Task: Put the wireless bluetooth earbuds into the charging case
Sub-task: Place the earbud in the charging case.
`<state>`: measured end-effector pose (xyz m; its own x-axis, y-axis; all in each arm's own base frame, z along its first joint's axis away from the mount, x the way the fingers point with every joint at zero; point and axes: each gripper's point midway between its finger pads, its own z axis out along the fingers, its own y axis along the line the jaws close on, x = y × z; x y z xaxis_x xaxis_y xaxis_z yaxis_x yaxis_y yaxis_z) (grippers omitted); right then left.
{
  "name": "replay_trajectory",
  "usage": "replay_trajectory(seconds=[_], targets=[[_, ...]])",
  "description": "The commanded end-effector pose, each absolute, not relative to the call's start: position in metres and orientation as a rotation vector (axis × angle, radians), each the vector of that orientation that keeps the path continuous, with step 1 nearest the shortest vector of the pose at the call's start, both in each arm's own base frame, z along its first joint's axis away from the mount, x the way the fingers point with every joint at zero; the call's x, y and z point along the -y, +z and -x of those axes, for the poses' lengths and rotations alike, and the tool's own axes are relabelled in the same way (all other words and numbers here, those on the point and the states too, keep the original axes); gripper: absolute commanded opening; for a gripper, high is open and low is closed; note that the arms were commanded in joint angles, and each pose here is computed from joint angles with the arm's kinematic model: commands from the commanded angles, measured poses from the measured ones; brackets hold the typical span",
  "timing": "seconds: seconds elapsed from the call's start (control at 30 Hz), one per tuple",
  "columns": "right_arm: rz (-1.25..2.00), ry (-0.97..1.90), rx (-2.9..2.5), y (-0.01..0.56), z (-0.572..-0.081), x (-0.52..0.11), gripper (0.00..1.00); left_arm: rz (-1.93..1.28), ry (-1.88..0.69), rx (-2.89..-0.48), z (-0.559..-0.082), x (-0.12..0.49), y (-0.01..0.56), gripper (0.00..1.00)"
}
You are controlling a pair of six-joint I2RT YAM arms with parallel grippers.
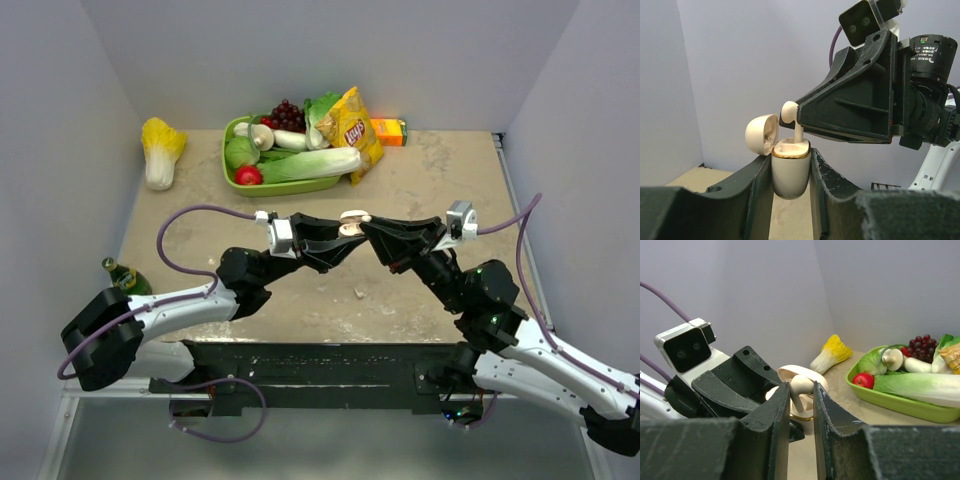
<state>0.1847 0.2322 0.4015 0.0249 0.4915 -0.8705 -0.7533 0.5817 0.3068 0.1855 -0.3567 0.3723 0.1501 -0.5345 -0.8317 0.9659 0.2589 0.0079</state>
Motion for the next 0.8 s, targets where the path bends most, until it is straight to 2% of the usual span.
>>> replay_trajectory(seconds=[0.0, 0.77], targets=[[0.224, 0.956, -1.162, 0.411, -0.189, -0.225, 0.0, -0.416, -1.181, -0.143, -0.114, 0.262, 0.497, 0.0], [0.245, 0.943, -1.212, 0.395, -0.193, -0.231, 0.0, -0.406, -1.173, -0.151, -0.115, 0.26, 0.496, 0.0]])
